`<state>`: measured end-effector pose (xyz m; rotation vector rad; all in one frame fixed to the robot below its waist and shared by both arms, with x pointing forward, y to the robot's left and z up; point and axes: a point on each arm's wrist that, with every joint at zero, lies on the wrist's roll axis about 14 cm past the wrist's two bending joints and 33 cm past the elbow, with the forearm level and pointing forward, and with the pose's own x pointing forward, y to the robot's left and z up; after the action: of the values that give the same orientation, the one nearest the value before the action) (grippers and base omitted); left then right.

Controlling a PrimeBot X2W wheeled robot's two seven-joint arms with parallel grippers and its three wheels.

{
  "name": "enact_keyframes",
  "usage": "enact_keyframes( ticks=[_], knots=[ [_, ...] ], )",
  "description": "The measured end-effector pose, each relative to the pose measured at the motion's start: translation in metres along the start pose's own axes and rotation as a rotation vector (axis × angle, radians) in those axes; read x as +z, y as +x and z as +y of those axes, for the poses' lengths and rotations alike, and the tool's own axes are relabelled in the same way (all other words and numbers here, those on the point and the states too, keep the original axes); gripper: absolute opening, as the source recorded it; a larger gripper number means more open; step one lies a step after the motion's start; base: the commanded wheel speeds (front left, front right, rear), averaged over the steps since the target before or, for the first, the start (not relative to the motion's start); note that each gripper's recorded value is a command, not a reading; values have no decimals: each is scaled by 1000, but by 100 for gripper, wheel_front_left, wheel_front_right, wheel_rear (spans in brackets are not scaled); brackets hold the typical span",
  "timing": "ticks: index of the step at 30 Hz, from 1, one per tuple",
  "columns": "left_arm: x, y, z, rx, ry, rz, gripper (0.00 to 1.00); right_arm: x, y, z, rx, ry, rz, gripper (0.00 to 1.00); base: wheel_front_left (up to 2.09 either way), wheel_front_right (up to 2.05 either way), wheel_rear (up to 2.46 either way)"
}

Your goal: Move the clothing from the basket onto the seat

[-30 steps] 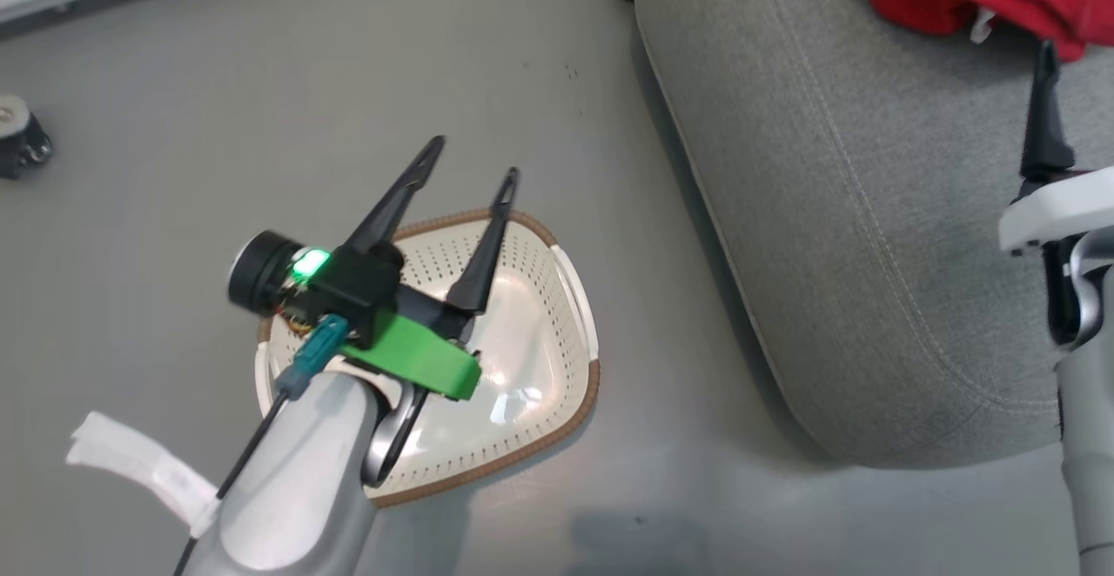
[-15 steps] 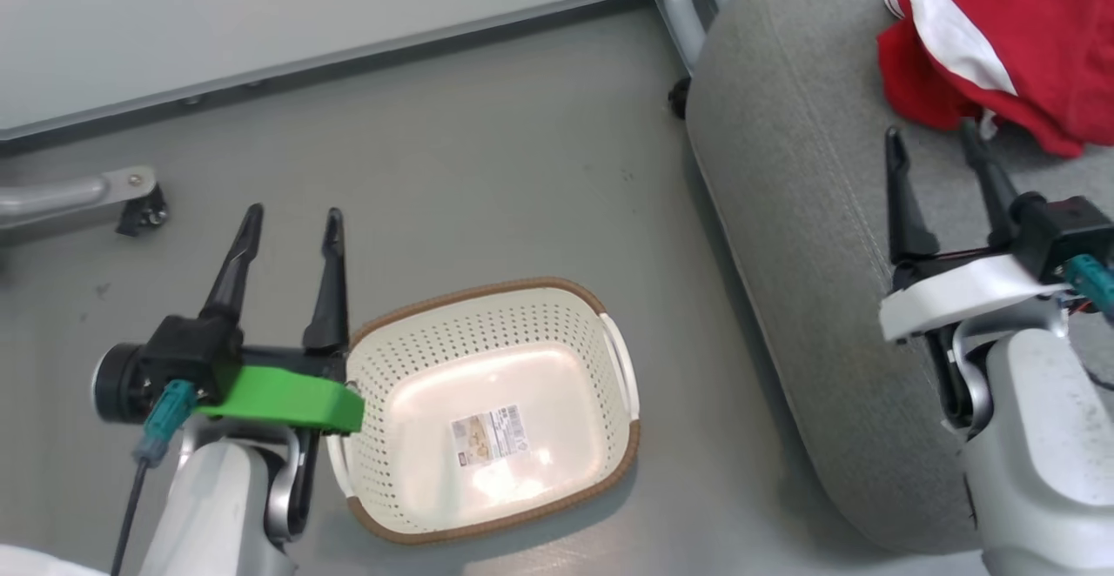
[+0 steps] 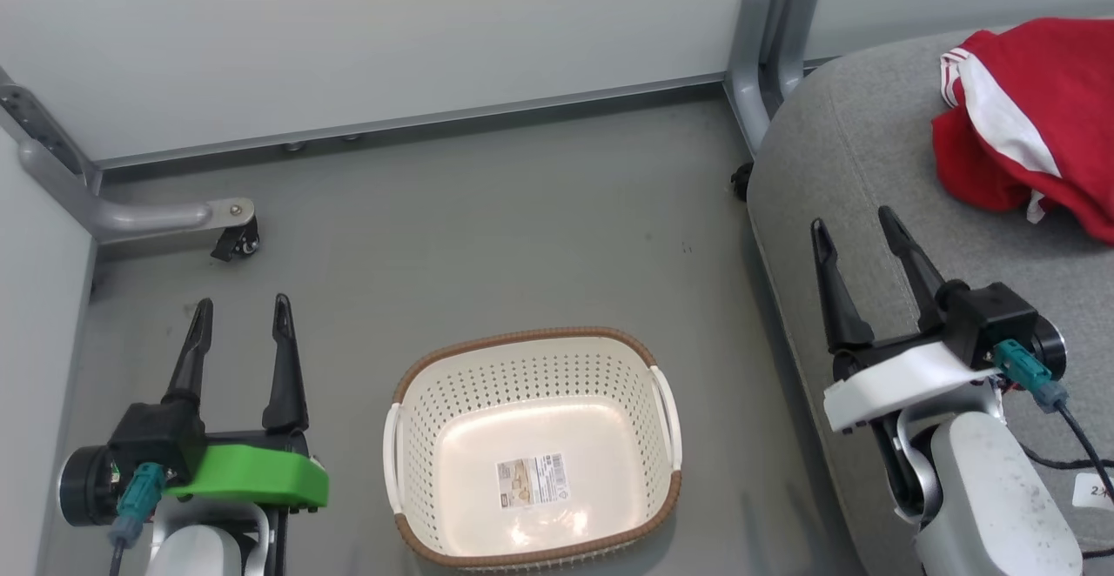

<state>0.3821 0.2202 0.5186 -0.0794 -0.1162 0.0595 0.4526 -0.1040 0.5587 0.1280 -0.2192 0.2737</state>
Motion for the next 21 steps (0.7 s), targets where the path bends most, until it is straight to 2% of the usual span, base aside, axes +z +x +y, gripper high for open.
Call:
enact_keyframes(
  ticks=[8, 21],
  knots=[
    [9, -23, 3, 16, -5, -21, 100, -1, -25, 18, 34, 2, 14, 100, 0, 0, 0],
    [9, -36, -3, 3, -23, -24, 100, -5, -56, 22, 25, 33, 36, 100, 0, 0, 0]
  ],
)
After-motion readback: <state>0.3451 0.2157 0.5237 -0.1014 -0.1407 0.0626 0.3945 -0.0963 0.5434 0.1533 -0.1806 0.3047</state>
